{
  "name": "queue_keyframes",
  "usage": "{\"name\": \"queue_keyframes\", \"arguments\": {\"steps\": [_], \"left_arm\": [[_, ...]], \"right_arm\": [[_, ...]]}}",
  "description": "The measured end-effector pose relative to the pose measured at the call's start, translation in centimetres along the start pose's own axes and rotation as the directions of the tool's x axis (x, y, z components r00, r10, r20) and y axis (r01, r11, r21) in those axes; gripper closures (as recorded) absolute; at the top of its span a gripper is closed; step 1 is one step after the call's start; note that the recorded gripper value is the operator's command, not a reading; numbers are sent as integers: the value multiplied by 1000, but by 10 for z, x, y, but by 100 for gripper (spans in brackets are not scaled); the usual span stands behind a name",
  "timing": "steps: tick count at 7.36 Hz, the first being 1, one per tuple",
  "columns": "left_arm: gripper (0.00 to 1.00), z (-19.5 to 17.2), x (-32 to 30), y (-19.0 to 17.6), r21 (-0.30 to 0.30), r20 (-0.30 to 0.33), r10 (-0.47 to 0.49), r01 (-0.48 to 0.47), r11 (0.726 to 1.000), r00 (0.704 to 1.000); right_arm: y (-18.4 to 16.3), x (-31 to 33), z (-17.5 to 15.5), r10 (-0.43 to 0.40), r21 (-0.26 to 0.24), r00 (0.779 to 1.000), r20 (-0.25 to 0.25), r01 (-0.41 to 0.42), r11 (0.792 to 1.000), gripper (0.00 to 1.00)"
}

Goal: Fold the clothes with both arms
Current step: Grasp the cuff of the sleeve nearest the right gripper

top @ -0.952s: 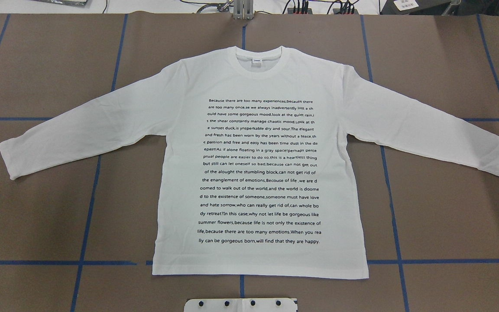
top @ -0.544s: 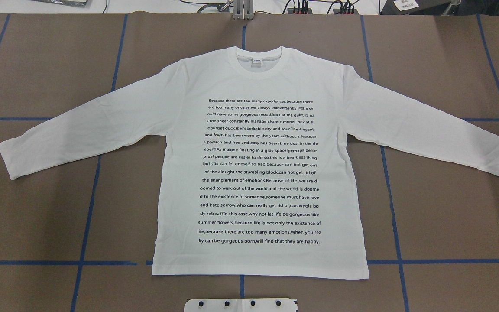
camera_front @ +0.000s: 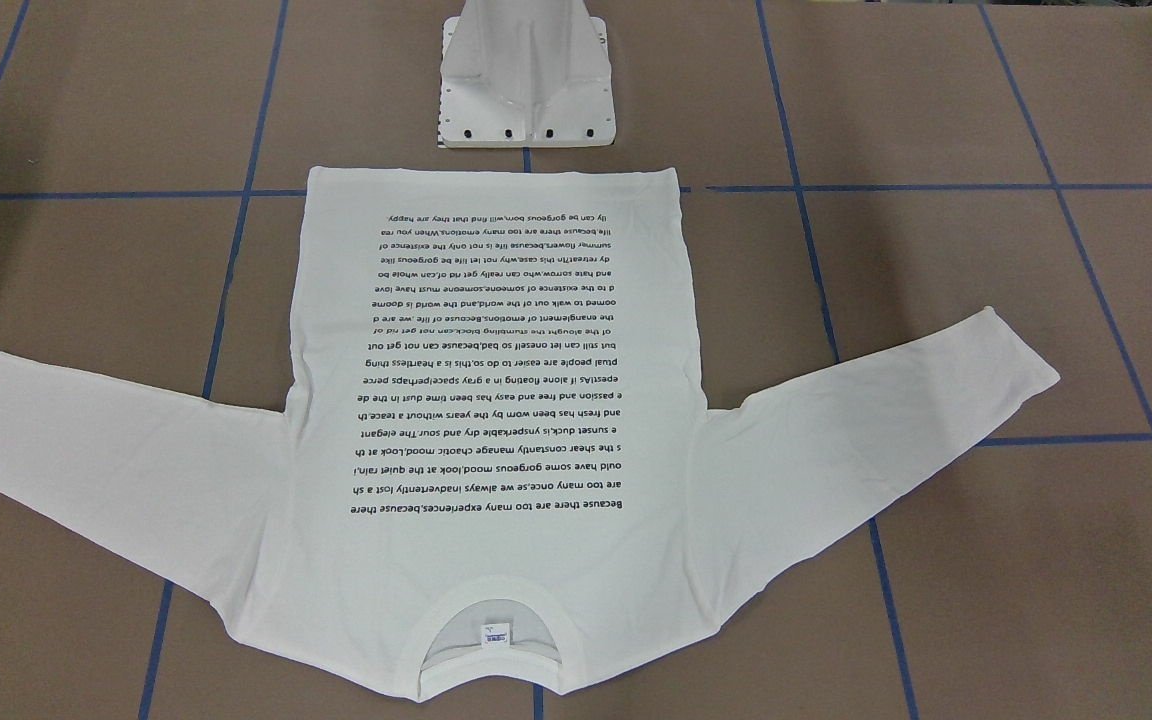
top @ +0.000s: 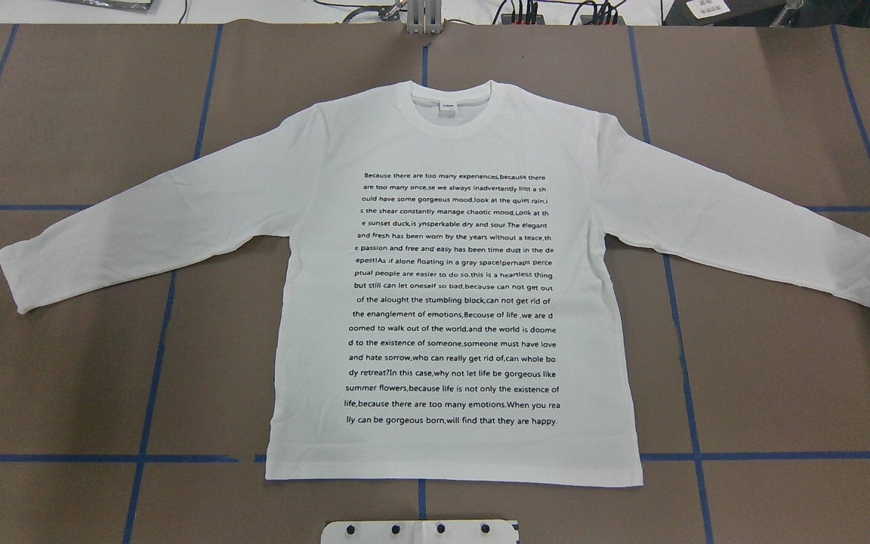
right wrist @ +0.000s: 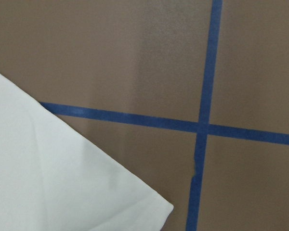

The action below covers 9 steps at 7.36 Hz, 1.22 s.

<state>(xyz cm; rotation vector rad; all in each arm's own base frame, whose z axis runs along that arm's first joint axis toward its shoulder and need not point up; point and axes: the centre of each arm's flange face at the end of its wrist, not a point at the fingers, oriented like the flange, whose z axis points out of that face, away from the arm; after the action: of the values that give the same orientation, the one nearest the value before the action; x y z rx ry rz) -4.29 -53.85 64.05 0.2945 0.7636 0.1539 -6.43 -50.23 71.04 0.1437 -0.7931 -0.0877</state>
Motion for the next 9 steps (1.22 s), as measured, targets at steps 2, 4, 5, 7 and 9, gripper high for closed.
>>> {"name": "queue_keyframes", "arguments": {"steps": [2,4,5,7,9], "left_arm": [[0,0,0,0,1,-1,0,0,1000,1000],[0,0,0,0,1,-1,1,-1,1000,1000],[0,0,0,0,1,-1,2,-2,1000,1000],[0,0,0,0,1,-1,4,-4,1000,1000],[0,0,0,1,0,-1,4,-4,1000,1000]], "right_arm": [[0,-10,18,-21,-28,1000,4,21,999,0],[-8,-15,36,-28,-56,1000,5,28,998,1],[-11,-16,41,-30,-65,1000,5,30,997,2],[-10,-16,45,-27,-76,1000,7,27,997,21],[-5,-14,47,-21,-84,1000,8,22,996,43]]}}
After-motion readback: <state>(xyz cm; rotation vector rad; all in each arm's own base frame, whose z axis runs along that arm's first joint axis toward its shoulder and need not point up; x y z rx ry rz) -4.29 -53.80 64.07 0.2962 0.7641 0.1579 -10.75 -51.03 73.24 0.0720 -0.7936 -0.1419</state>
